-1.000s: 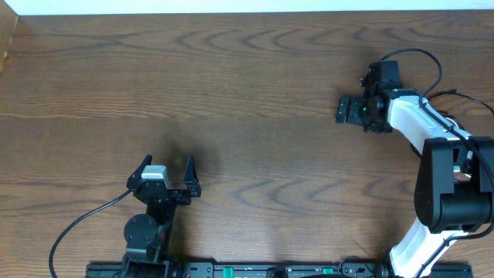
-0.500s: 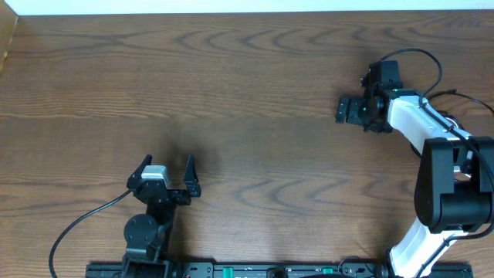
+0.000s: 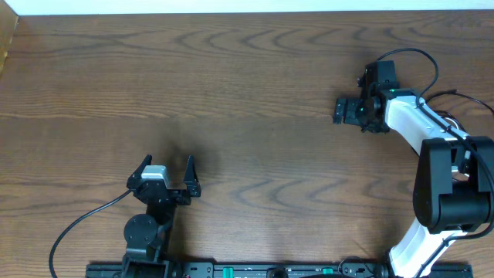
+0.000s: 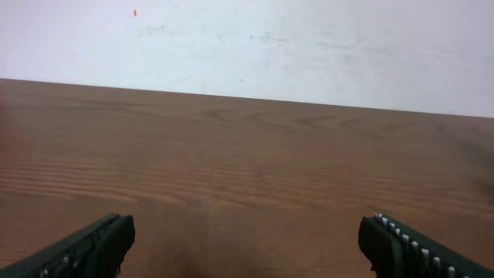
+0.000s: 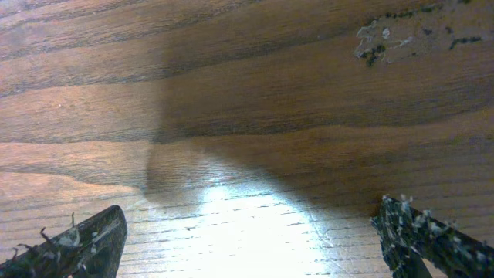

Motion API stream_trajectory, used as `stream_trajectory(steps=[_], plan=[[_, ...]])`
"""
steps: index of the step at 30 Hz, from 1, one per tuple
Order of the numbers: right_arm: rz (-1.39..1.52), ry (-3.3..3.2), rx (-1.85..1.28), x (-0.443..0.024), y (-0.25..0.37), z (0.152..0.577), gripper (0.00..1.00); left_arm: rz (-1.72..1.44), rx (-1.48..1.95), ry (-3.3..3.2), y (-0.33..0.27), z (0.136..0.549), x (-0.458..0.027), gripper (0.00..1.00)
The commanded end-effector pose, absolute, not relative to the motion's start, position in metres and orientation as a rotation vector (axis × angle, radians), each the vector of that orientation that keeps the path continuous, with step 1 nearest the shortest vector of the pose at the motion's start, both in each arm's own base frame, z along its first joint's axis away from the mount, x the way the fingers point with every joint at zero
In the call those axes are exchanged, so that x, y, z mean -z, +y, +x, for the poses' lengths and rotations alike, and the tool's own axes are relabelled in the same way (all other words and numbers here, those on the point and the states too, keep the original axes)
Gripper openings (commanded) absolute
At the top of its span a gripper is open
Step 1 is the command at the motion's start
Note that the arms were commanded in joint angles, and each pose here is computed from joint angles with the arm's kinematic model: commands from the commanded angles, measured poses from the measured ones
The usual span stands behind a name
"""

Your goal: Untangle cables

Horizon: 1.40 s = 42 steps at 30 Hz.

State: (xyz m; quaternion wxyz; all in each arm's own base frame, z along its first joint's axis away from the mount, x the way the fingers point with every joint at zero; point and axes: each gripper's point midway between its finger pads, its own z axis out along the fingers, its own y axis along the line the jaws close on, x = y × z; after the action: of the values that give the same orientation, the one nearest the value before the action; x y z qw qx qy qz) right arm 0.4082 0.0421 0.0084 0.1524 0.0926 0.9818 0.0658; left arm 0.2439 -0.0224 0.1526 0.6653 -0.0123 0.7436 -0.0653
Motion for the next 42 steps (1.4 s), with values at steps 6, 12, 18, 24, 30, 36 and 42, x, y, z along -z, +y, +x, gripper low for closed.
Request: stream_trajectory(steps=[6,12,18,24,30,36,42], plan=[[0.276,2.834,-0.192,-0.005,0.044,0.403,0.99,-0.039,0.106,1.732,-0.017,0.243,-0.135,0.98],[0.262,2.743,-0.208,-0.041,0.044,0.412,0.99,-0.039,0.106,1.732,-0.017,0.243,-0.135,0.98],[0.236,2.568,-0.237,-0.111,0.044,0.418,0.99,-0.039,0.106,1.732,-0.017,0.243,-0.135,0.98],[0.201,2.332,-0.271,-0.205,0.044,0.408,0.99,-0.039,0.106,1.732,-0.017,0.243,-0.135,0.98],[0.168,2.098,-0.298,-0.294,0.041,0.375,0.99,-0.039,0.106,1.732,-0.017,0.243,-0.135,0.98],[0.144,1.928,-0.314,-0.352,0.039,0.34,0.99,-0.039,0.106,1.732,-0.017,0.243,-0.135,0.98],[0.132,1.832,-0.323,-0.382,0.037,0.315,0.99,-0.039,0.106,1.732,-0.017,0.243,-0.135,0.98]])
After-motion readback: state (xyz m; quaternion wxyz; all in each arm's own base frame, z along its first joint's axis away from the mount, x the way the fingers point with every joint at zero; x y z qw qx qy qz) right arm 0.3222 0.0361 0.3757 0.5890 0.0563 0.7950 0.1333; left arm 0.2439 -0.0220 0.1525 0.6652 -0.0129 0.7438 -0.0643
